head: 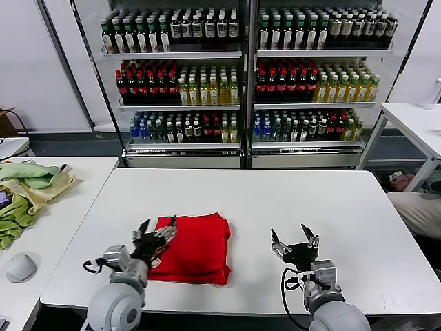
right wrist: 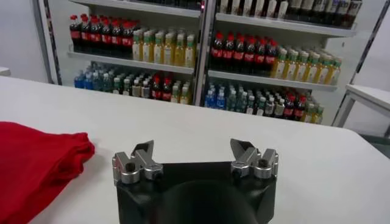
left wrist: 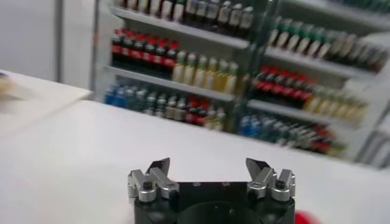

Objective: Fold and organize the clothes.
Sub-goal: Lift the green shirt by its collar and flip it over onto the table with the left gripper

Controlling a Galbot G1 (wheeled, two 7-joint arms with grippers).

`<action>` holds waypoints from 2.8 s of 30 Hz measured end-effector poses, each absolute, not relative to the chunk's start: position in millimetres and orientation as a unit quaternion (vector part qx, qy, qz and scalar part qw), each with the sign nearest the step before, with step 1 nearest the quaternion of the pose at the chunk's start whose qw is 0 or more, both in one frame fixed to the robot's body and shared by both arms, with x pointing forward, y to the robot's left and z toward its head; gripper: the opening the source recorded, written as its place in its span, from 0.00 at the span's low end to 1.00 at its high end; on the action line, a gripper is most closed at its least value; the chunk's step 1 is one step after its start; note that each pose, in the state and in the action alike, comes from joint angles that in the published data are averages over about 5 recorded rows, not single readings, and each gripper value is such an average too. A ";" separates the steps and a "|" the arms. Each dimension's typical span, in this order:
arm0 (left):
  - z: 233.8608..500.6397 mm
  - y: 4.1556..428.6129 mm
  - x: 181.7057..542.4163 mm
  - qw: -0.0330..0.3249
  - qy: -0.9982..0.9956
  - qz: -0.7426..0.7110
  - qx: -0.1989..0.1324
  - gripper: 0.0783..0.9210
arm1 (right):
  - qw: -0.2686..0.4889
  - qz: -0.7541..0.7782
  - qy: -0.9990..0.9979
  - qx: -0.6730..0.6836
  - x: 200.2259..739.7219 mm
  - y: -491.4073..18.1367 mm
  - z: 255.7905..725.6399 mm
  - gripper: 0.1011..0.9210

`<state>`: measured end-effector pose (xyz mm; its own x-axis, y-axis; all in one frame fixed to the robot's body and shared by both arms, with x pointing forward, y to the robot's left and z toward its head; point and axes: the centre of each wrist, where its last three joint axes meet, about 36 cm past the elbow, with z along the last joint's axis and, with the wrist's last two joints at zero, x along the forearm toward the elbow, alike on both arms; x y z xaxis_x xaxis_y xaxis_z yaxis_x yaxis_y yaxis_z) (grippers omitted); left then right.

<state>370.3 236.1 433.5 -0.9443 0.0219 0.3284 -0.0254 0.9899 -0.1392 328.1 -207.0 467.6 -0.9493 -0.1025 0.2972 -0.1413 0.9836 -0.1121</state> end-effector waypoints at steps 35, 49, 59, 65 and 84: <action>383.6 263.7 365.3 0.249 -0.960 0.118 -0.043 0.42 | 0.137 0.058 -0.987 0.064 328.9 -204.2 469.3 0.88; 420.0 286.5 363.1 0.227 -0.966 0.117 -0.042 0.06 | 0.134 0.060 -0.987 0.058 329.5 -209.0 470.5 0.88; 503.2 361.6 359.4 0.162 -0.984 0.077 0.016 0.06 | 0.130 0.058 -0.988 0.055 328.6 -214.9 472.0 0.88; 531.9 361.1 358.0 0.132 -0.989 0.063 0.010 0.06 | 0.131 0.059 -0.988 0.049 329.2 -221.6 471.1 0.88; 472.6 164.2 388.1 0.164 -0.965 0.076 -0.190 0.06 | 0.135 0.057 -0.989 0.033 324.0 -225.8 468.9 0.88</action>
